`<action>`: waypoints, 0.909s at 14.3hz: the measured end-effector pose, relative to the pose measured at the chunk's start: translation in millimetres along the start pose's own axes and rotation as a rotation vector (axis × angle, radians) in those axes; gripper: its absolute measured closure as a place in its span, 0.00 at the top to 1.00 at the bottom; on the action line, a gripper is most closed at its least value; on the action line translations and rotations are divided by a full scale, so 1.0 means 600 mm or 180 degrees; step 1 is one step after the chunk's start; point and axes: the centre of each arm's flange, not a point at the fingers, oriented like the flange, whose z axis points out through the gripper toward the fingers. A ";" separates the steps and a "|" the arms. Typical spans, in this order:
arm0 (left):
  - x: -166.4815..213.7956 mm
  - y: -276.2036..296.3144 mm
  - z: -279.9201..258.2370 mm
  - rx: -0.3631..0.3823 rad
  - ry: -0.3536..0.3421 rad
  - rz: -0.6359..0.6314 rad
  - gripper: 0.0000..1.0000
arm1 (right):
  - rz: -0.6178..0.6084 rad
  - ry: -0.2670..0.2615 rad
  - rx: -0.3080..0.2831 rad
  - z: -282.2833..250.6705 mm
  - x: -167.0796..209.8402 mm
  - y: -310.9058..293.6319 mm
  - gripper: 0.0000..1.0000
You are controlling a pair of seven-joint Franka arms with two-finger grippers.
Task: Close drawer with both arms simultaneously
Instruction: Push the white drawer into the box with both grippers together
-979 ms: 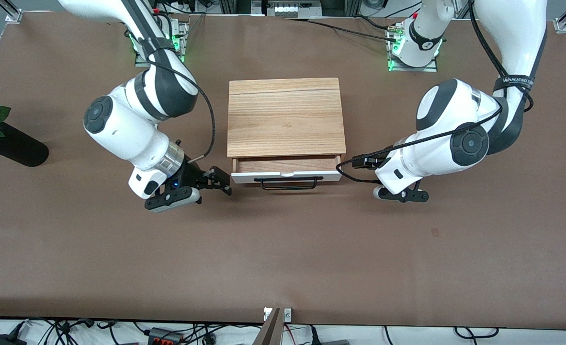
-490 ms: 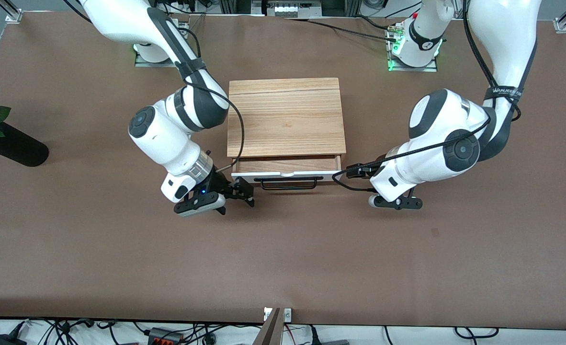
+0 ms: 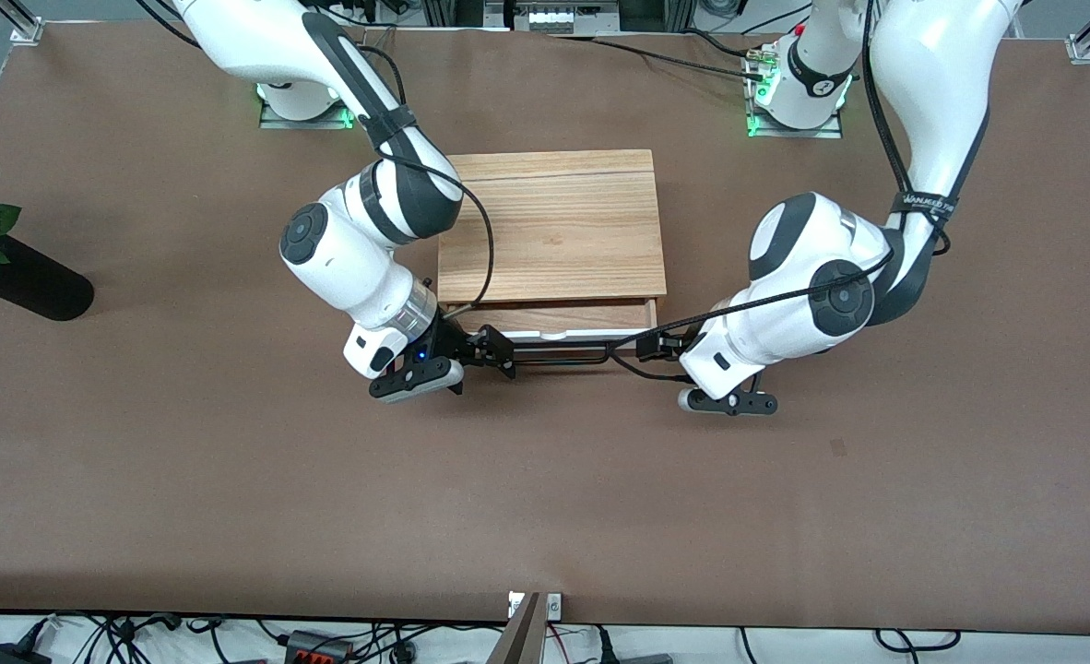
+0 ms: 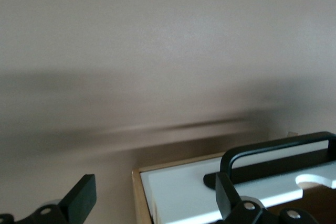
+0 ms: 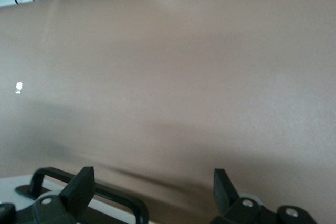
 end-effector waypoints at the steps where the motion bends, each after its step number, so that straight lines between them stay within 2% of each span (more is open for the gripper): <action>1: 0.002 -0.002 0.006 0.0002 0.0003 -0.0006 1.00 | 0.0015 -0.0040 -0.0015 0.003 -0.002 0.007 1.00; 3: 0.004 -0.005 0.012 0.0011 -0.0006 -0.0016 1.00 | 0.0035 -0.0130 -0.0036 0.011 -0.010 0.016 1.00; 6: -0.002 0.003 0.025 0.0028 -0.0043 0.0009 1.00 | 0.0039 -0.0392 -0.0046 0.024 -0.028 0.018 1.00; 13: -0.016 0.000 0.050 0.0097 -0.0203 0.0015 1.00 | 0.0037 -0.0500 -0.0055 0.034 -0.041 0.017 1.00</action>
